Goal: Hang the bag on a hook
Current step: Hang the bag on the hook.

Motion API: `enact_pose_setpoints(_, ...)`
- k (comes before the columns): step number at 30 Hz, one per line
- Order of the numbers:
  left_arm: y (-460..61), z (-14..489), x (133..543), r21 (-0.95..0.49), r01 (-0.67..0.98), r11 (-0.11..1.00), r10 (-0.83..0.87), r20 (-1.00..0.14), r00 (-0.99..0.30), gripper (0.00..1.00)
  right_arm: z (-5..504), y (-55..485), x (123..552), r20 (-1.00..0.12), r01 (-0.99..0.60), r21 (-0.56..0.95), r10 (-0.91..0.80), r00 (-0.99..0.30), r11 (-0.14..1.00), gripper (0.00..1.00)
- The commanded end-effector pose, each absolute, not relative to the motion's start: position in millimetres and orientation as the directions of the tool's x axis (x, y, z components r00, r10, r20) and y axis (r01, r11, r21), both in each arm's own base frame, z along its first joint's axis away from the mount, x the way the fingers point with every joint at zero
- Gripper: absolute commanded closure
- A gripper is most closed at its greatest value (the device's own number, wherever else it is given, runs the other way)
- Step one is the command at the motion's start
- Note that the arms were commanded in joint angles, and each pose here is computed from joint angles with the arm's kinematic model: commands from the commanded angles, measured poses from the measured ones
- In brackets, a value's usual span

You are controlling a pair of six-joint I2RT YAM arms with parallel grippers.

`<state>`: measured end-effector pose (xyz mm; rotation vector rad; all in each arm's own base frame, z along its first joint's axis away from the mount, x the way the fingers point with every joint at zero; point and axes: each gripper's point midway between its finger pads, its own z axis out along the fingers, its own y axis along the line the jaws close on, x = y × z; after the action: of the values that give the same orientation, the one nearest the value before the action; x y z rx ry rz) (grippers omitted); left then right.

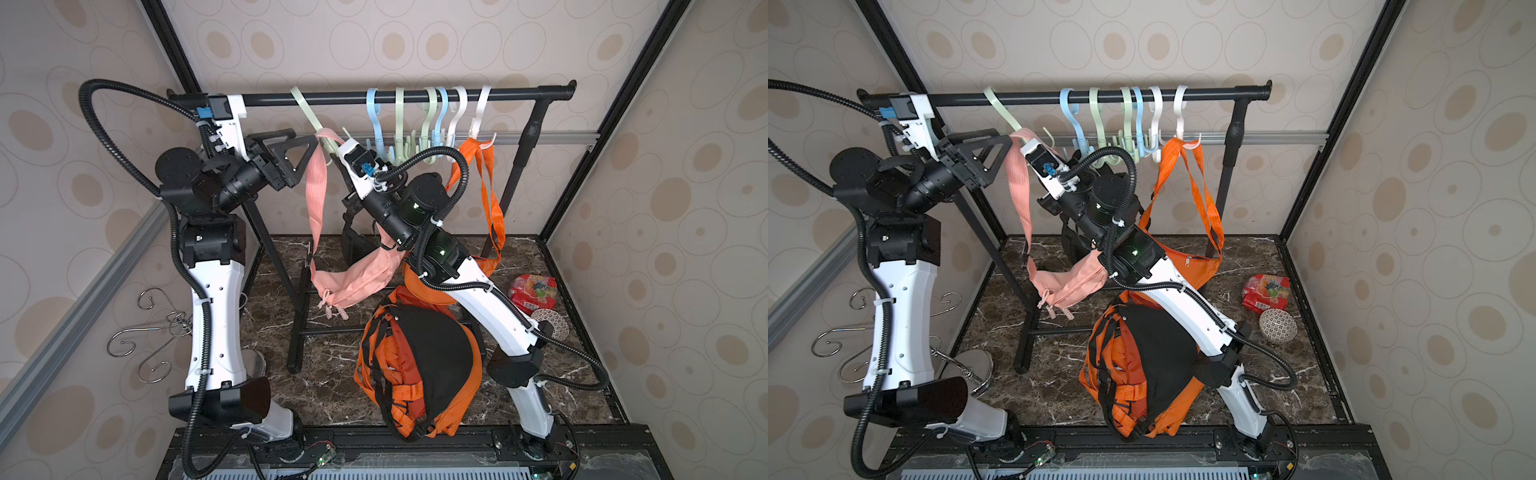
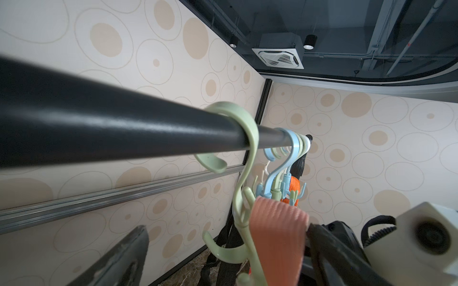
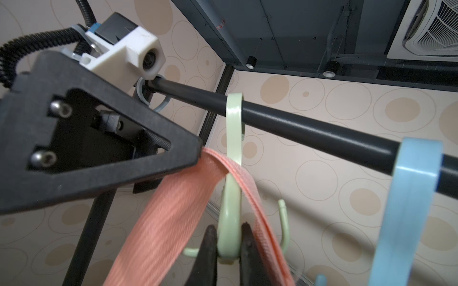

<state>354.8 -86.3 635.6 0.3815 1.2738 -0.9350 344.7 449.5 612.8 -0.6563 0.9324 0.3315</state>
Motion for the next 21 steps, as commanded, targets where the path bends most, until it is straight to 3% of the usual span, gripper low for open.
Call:
enact_pose_setpoints(1,-80.8,641.2,345.9,-0.21,0.741,0.638,-0.362,-0.931,0.048,0.0,610.1,442.5,351.5,-0.84,-0.528,-0.356,-0.016,0.543,0.771,1.0)
enact_pose_setpoints(8,-75.6,632.4,351.6,-0.227,0.706,0.671,-0.358,-0.933,0.039,0.0,604.0,442.6,350.9,-0.85,-0.542,-0.351,-0.017,0.527,0.764,1.0)
enact_pose_setpoints(21,-74.2,619.2,320.1,-0.086,0.582,0.809,-0.191,-0.974,0.121,0.0,596.2,448.4,355.0,-0.863,-0.557,-0.34,-0.016,0.506,0.758,1.0)
